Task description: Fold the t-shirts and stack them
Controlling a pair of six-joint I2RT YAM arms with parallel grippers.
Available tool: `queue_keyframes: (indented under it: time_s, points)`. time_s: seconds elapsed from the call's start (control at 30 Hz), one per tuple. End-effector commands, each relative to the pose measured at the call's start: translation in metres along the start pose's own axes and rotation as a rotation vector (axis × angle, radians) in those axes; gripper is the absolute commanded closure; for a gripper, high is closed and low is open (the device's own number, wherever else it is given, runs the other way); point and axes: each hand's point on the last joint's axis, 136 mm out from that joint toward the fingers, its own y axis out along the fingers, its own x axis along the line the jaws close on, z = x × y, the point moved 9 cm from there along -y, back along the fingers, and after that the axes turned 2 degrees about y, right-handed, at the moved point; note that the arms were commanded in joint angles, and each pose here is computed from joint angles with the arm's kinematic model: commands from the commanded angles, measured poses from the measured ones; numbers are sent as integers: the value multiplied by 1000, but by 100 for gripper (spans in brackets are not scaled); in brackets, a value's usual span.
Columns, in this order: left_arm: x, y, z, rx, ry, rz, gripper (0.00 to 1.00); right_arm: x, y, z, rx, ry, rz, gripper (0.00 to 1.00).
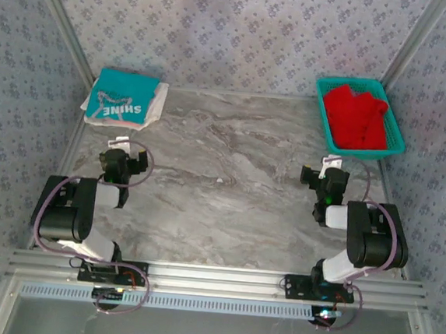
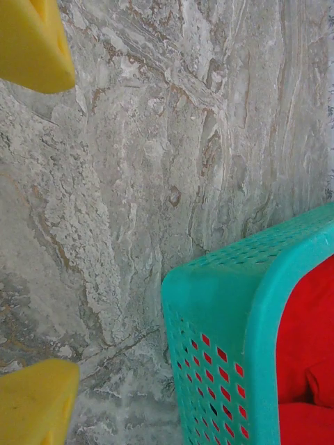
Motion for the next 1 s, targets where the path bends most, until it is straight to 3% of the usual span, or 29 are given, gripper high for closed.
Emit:
queue_keyframes:
  time_s: [0.0,0.63,0.77,0.9,0.97]
  points:
    - [0,3,-12,-44,-17,4,0,5,4,-11,-16,-1,-86,0]
    - [1,3,-14,-48,-23,25,0,2,3,-14,-29,6,-69,0]
    - [-7,-17,-58,-22,42,22,0,2,-26,-70,0,39,104,0]
    - [-15,-62,-125,-231,-121,133,2,-2,-54,-122,-111,168,31,1]
    - [-32,-73,-155,-276,-139,218,3,-10,-53,-140,-77,252,56,5]
